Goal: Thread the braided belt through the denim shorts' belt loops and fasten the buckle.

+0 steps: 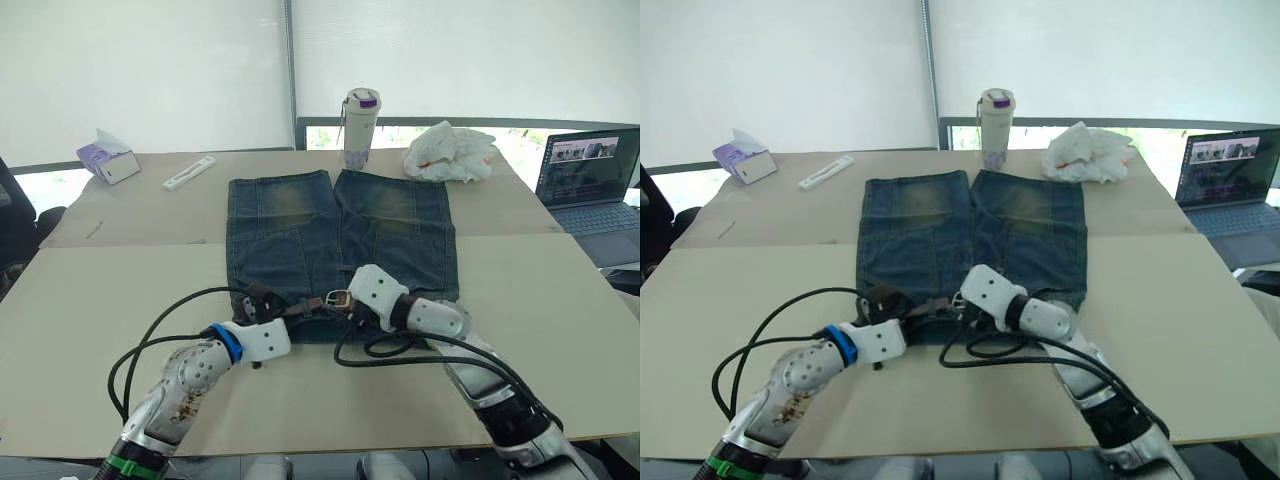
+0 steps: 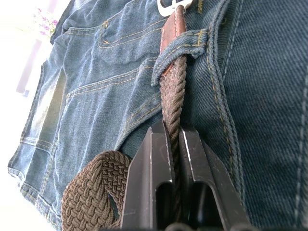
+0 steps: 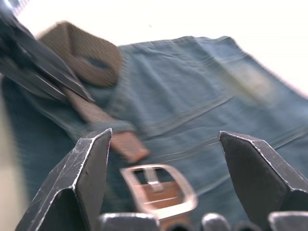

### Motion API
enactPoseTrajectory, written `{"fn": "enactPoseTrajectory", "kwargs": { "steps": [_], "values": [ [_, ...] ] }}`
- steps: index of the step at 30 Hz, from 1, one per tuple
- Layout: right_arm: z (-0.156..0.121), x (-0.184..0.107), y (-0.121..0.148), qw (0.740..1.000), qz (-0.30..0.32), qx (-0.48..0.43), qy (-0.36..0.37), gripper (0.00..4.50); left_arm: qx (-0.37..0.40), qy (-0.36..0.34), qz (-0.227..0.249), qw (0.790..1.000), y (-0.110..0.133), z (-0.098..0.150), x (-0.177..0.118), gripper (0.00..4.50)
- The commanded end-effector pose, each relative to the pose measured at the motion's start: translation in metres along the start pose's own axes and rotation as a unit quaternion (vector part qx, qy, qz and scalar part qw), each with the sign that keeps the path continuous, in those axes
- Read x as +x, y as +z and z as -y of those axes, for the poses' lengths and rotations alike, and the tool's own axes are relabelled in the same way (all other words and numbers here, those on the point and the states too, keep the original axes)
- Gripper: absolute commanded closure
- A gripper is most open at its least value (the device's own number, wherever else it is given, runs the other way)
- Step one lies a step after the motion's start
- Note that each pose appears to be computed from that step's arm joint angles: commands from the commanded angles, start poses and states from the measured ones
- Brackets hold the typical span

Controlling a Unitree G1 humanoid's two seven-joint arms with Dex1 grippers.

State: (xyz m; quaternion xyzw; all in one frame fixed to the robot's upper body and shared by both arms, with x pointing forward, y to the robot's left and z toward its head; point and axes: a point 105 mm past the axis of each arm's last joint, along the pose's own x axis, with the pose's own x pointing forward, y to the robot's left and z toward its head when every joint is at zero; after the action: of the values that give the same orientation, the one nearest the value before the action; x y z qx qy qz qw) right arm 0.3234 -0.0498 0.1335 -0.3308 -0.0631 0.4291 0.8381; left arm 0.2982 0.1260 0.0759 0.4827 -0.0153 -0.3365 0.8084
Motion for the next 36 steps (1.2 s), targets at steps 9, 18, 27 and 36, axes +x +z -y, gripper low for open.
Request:
{"fn": "enactPoseTrajectory", "kwargs": {
  "steps": [9,18,27,36],
  "values": [
    [-0.007,0.011,-0.006,0.983,-0.028,-0.173,0.056,0.58,-0.015,0.010,0.019,1.000,0.006,0.004,0.007,4.50],
    [-0.001,0.024,0.002,0.983,-0.013,-0.183,0.026,0.58,-0.010,0.010,0.030,0.999,0.005,0.007,0.006,4.50],
    [-0.020,0.026,0.002,0.983,0.008,-0.175,0.061,2.73,-0.008,0.014,0.034,0.999,0.004,0.007,0.007,4.50],
    [-0.018,0.026,0.002,0.983,0.007,-0.175,0.051,4.46,-0.007,0.022,0.043,0.999,0.005,0.005,0.005,4.50]
  ]
}}
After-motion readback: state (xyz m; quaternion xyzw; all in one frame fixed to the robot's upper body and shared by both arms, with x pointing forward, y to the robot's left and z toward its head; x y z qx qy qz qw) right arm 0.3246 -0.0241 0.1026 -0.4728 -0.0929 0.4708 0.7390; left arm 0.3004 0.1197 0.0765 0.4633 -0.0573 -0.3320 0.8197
